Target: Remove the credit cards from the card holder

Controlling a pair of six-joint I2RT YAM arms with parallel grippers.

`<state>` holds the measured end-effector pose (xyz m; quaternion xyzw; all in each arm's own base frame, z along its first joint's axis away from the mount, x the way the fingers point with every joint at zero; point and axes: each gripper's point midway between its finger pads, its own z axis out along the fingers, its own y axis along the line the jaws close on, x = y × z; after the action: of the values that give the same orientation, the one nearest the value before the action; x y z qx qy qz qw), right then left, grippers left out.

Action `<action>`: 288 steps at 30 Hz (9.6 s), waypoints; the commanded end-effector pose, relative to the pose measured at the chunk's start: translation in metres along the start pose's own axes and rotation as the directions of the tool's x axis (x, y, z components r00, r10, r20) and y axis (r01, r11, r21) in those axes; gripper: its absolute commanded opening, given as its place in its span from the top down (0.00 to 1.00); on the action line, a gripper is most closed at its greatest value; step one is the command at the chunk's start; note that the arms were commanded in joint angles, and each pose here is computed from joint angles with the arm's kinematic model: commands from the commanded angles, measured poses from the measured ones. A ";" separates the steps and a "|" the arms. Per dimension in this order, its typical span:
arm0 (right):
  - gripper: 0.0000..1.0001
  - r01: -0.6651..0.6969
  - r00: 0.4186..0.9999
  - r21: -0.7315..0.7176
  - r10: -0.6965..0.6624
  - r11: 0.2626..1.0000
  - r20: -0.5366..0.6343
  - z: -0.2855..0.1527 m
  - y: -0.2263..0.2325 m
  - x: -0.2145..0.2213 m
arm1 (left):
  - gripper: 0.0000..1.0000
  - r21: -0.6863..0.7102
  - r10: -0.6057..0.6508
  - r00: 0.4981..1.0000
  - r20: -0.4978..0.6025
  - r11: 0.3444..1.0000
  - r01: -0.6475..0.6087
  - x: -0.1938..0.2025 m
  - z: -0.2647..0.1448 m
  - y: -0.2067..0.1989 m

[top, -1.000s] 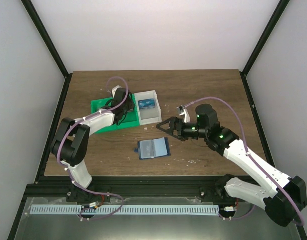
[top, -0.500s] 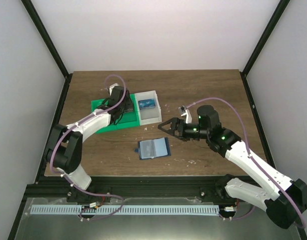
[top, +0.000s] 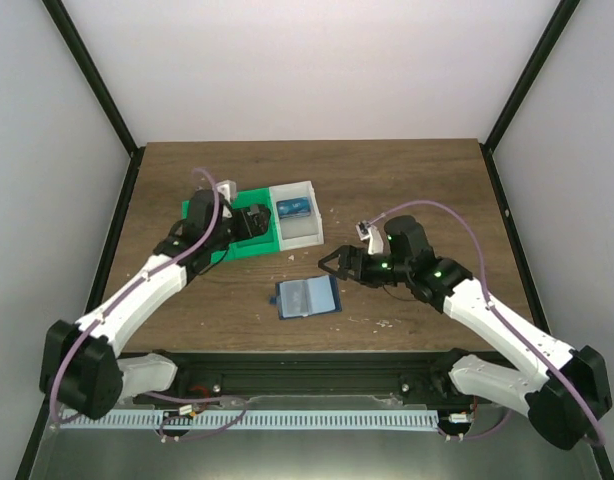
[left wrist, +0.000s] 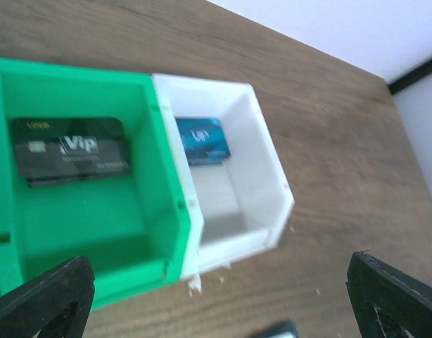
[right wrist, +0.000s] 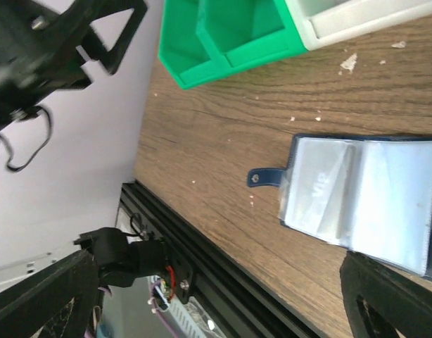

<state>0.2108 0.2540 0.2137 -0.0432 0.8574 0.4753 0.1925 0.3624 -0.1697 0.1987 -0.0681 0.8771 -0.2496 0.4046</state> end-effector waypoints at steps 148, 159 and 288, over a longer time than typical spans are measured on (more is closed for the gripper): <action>0.98 -0.028 0.949 0.336 0.130 0.942 -0.286 0.152 -0.125 0.097 | 0.35 0.331 -0.216 0.848 -0.483 0.852 0.405 0.200 -0.006 -0.020; 0.97 -0.012 0.952 0.261 0.091 0.965 -0.292 0.151 -0.110 0.094 | 0.35 0.340 -0.213 0.851 -0.481 0.849 0.405 0.196 -0.010 -0.023; 0.87 0.017 0.994 0.254 0.011 0.967 -0.109 0.104 -0.096 0.073 | 0.61 0.275 -0.176 0.804 -0.568 0.880 0.386 0.254 0.000 -0.021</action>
<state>0.1965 0.2880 0.0613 -0.0427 0.9209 0.3554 0.1546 0.1936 -0.2690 0.0380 -0.0510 0.8693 -0.4794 0.1090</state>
